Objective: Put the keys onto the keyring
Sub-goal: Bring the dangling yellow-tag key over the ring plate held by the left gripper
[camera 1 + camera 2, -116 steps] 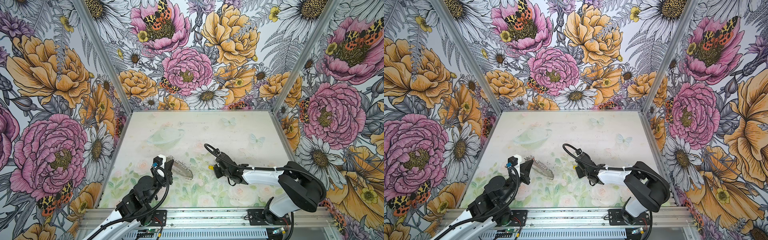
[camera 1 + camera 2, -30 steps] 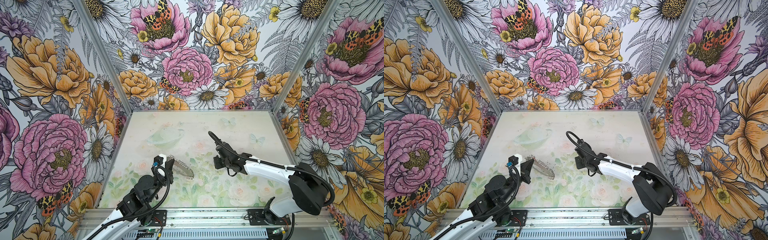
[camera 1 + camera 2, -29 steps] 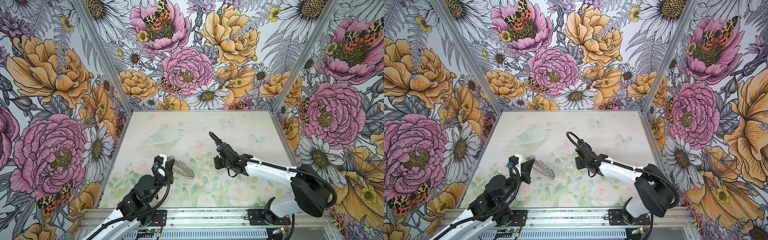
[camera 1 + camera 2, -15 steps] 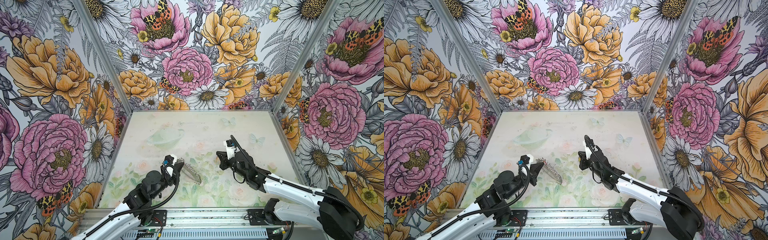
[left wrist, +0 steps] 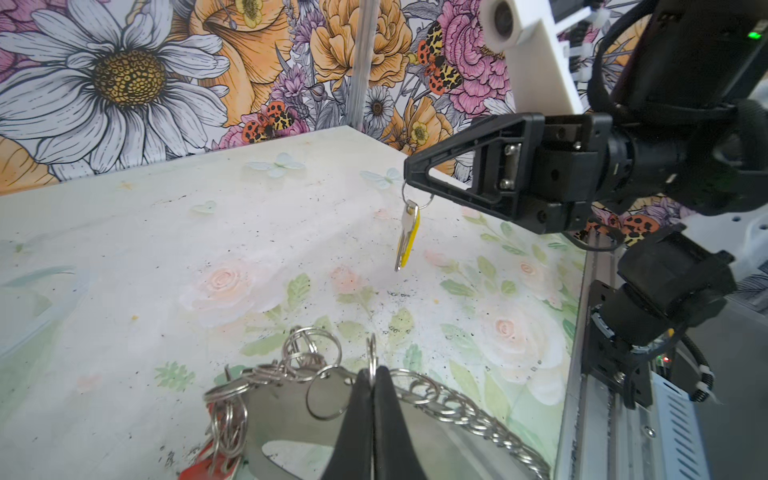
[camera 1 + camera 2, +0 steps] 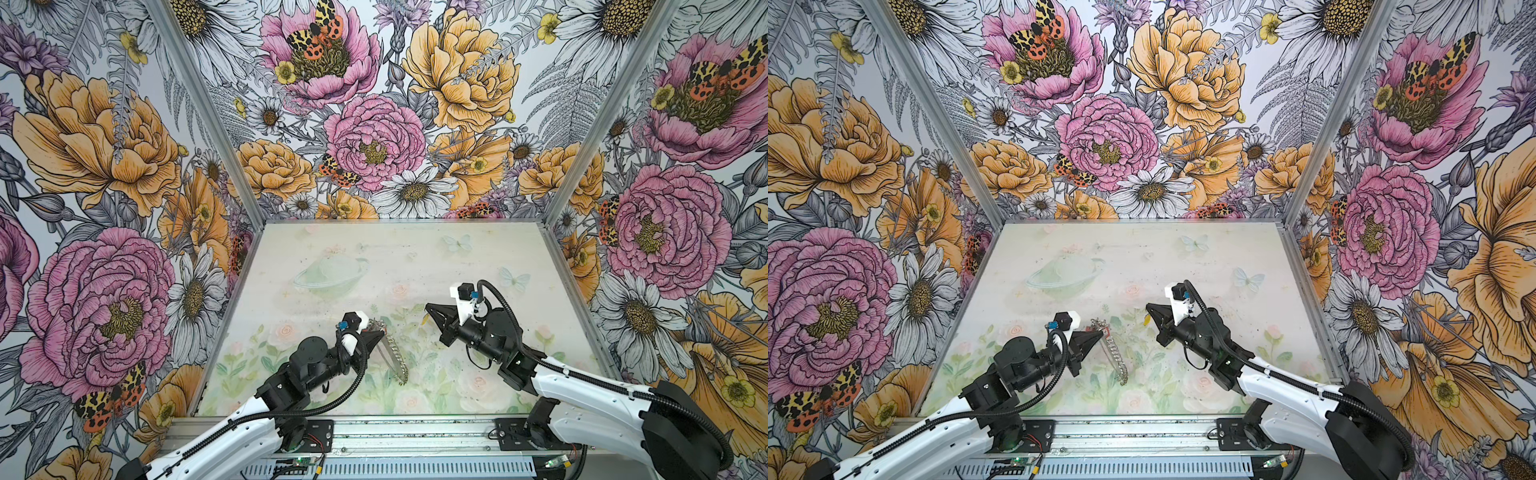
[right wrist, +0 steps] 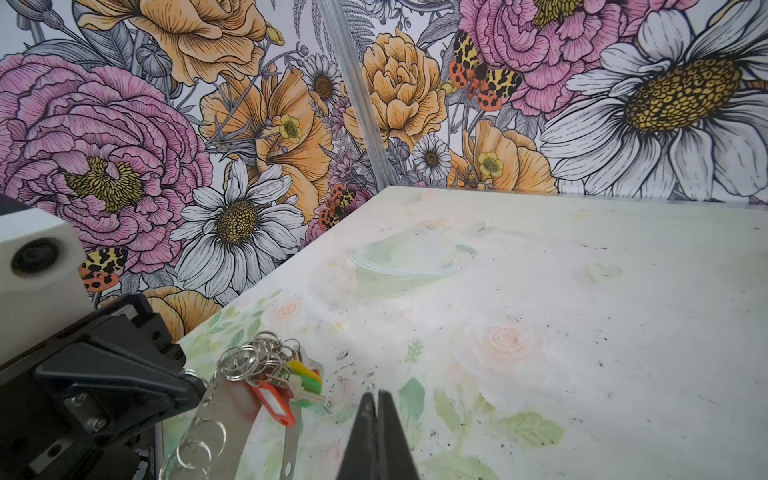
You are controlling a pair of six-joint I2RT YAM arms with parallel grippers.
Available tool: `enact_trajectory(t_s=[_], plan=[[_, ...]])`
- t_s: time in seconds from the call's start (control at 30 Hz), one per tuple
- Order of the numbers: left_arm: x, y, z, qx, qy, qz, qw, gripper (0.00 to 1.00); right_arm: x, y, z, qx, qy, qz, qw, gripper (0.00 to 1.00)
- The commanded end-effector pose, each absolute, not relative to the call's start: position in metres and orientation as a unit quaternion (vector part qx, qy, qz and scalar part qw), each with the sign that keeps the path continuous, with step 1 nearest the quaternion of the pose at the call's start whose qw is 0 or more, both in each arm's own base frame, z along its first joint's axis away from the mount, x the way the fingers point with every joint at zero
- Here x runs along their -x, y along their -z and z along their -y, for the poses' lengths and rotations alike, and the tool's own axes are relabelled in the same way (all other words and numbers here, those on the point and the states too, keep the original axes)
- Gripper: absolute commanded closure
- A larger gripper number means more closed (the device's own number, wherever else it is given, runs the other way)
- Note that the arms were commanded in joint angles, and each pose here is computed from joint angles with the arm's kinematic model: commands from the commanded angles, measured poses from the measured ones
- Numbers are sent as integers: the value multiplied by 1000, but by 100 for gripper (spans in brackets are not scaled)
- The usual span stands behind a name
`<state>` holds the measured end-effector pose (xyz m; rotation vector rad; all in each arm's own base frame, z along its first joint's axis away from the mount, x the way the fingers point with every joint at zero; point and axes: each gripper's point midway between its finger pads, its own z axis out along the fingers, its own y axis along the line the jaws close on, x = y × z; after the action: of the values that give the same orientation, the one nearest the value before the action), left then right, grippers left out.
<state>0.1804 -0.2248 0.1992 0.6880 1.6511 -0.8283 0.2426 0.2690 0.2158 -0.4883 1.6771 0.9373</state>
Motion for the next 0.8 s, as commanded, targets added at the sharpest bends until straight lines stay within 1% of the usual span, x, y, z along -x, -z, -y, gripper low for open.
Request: enact_trajectory(t_s=[0.0, 0.3, 0.33, 0.47, 0.63, 0.77], plan=[[-168, -228, 236, -327, 389, -630, 587, 100, -232, -237, -275, 218, -435, -672, 559, 100], [-166, -224, 251, -367, 392, -610, 583, 100, -216, -248, -290, 243, -482, -651, 533, 100], [-166, -223, 254, -372, 391, -609, 581, 100, -207, -248, -296, 254, -490, -648, 525, 100], [-162, -220, 267, -402, 388, -600, 572, 100, -200, -240, -306, 267, -504, -652, 499, 100], [-153, -211, 281, -447, 379, -585, 561, 100, -192, -235, -312, 283, -509, -650, 488, 100], [-153, -204, 288, -466, 358, -582, 562, 100, -191, -223, -314, 290, -493, -675, 465, 100]])
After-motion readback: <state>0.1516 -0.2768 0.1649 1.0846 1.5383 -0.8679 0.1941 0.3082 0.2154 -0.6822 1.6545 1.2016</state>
